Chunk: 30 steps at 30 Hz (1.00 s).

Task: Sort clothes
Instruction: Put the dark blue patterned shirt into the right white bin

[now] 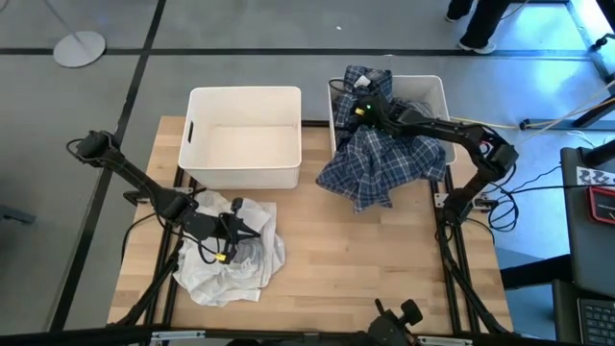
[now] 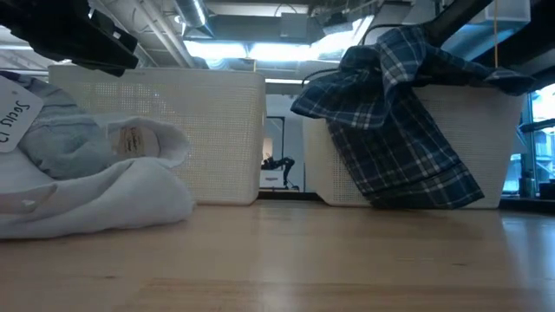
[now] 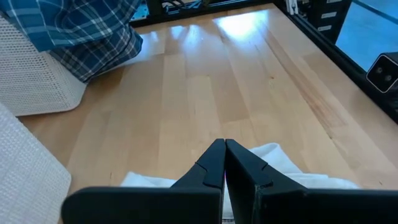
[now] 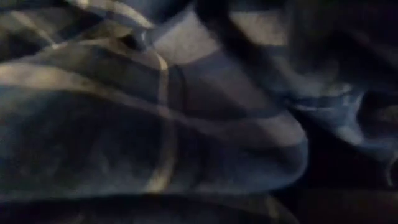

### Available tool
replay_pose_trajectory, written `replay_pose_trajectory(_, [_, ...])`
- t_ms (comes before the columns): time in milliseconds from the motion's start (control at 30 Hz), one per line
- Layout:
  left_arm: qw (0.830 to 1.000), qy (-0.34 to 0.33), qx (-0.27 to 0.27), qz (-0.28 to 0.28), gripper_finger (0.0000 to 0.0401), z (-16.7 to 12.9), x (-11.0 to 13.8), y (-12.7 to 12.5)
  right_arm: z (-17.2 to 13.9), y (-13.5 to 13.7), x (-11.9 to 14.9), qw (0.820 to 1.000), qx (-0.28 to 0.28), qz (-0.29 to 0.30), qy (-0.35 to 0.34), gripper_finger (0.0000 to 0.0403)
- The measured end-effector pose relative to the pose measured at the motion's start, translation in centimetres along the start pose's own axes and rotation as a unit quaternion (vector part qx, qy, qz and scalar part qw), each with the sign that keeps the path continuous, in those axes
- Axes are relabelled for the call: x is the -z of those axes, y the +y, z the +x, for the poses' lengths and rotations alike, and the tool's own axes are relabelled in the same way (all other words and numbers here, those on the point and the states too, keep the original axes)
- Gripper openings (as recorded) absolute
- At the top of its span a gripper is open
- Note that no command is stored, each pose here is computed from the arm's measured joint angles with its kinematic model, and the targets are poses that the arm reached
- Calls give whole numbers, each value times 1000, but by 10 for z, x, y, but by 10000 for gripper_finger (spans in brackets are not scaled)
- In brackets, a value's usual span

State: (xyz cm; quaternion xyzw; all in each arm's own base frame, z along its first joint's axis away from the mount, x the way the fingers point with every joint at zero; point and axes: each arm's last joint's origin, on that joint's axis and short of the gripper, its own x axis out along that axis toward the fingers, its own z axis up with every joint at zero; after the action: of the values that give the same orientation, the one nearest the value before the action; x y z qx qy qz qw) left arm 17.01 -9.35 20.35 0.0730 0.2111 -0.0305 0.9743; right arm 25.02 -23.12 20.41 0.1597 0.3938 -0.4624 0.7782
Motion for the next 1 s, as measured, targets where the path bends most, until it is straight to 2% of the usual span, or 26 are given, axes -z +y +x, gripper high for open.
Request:
replay_pose_trajectory(167, [1000,0,0,-2,1,0,0,0,1,0,0,1000,6,8,-4,35])
replay_pose_trajectory(300, [1000,0,0,2,1,0,0,0,1,1,-2,1000,6,14,-14,81])
replay_pose_trajectory(467, [1000,0,0,3,1,0,0,0,-16,1,-22,1000,-5,-3,-5,139])
replay_pose_trajectory(600, [1000,1,0,3,1,0,0,0,-55,3,-48,1000,-12,-14,-19,158])
replay_pose_trajectory(800, [1000,1,0,2,1,0,0,0,-128,9,-83,998,2,-26,-64,161])
replay_pose_trajectory(1000, [1000,1,0,2,1,0,0,0,-190,27,-93,994,-20,-54,-95,159])
